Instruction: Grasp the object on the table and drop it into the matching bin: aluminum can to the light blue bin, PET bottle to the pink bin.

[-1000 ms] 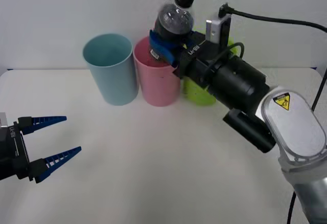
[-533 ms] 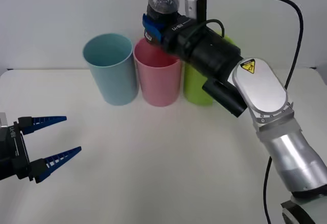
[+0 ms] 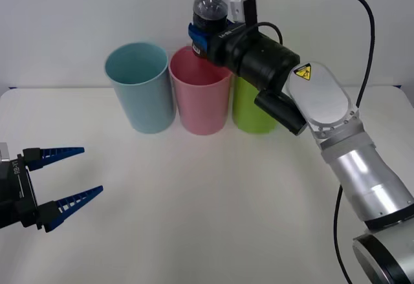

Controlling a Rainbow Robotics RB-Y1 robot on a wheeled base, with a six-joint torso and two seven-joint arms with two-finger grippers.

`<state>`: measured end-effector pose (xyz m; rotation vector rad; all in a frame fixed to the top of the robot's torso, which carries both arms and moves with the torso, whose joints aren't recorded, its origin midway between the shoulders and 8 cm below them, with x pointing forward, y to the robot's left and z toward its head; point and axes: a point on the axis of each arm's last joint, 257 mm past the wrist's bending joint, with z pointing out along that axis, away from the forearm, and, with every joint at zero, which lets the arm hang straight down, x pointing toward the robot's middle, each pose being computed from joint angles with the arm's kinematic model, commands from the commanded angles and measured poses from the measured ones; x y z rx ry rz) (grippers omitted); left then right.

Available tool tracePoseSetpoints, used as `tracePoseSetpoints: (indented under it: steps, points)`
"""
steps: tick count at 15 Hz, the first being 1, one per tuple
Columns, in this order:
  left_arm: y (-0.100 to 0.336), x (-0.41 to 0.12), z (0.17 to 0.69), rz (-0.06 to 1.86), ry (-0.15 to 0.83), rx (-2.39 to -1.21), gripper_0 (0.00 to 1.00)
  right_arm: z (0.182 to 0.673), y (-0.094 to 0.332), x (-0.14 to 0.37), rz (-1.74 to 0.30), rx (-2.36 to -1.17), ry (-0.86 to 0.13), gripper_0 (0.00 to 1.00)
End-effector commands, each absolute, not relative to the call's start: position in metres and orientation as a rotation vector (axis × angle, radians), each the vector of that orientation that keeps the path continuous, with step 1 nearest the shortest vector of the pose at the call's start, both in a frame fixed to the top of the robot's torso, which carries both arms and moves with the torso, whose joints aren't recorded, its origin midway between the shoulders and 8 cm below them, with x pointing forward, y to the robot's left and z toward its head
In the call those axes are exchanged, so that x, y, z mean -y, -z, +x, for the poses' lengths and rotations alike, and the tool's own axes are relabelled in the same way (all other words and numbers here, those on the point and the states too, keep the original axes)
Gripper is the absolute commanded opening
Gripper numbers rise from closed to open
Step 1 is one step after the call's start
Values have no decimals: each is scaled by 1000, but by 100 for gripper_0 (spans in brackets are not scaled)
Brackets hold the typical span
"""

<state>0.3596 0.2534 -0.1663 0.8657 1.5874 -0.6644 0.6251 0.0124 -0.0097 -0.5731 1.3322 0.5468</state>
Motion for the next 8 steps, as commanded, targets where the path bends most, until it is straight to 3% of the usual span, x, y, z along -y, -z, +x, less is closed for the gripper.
tracePoseSetpoints:
  steps: [1, 8]
  points:
    - [166, -253, 360, 866, 664, -1587, 100, 629, 23, -10, -573, -1362, -539, 0]
    - [166, -253, 360, 866, 664, -1587, 100, 629, 31, -13, -570, -1381, -552, 0]
